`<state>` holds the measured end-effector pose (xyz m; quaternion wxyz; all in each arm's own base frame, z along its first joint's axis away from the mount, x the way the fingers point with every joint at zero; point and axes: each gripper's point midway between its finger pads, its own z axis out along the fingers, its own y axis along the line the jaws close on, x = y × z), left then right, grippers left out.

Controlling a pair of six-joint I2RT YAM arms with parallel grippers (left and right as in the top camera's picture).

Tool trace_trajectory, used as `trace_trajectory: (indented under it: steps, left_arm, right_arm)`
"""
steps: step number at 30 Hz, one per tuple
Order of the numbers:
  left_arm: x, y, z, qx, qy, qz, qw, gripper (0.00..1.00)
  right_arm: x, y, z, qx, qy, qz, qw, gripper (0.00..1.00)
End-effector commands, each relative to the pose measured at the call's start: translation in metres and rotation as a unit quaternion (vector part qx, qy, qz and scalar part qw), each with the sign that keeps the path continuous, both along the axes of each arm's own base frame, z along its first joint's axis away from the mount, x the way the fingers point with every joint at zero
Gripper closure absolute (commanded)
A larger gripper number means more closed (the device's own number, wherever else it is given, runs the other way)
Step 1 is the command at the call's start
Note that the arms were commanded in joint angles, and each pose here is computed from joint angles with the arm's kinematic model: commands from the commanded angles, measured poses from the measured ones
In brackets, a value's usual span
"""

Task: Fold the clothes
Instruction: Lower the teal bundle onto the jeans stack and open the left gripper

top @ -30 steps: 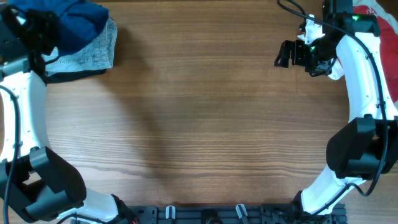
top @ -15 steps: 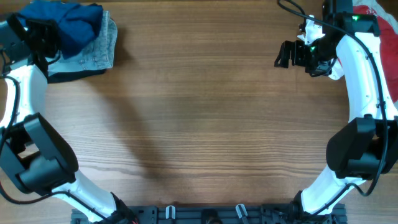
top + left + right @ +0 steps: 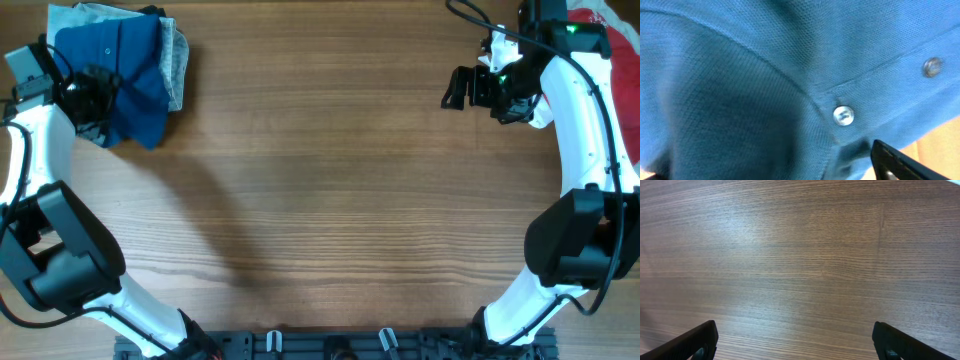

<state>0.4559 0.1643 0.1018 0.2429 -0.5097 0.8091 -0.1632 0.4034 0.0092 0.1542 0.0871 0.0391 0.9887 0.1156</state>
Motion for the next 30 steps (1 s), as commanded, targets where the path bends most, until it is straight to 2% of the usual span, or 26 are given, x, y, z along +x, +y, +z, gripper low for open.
trace_trajectory:
  steps: [1,5,11,17,20,22,25,30]
  left_arm:
    - [-0.011,0.015,0.002,0.035,0.014,-0.016,0.999,0.04]
    - [-0.018,0.015,0.015,0.065,0.010,-0.055,0.996,0.02]
    - [-0.033,0.007,0.062,0.128,-0.014,-0.123,0.984,0.01]
    - [-0.043,0.002,0.115,0.212,-0.058,-0.183,0.958,0.02]
    - [-0.033,0.007,0.133,0.253,-0.089,-0.196,0.943,0.09]
    - [-0.022,0.011,0.141,0.286,-0.108,-0.212,0.928,0.22]
    - [-0.004,0.019,0.142,0.323,-0.126,-0.228,0.910,0.35]
    - [0.025,0.029,0.124,0.339,-0.143,-0.229,0.901,0.38]
  right_arm:
    - [-0.001,-0.003,0.004,-0.006,-0.005,-0.004,1.000,0.00]
    - [-0.001,-0.003,0.004,-0.006,-0.006,-0.004,1.000,0.00]
    - [0.000,-0.003,0.004,-0.006,-0.007,-0.005,1.000,0.00]
    - [0.003,-0.003,0.005,-0.006,-0.013,-0.006,1.000,0.00]
    - [0.006,-0.003,0.005,-0.004,-0.016,-0.018,1.000,0.00]
    - [0.008,-0.003,0.006,-0.002,-0.021,-0.018,1.000,0.00]
    - [0.009,0.000,0.007,0.005,-0.023,-0.017,1.000,0.00]
    - [0.007,0.000,0.006,0.005,-0.020,-0.017,1.000,0.00]
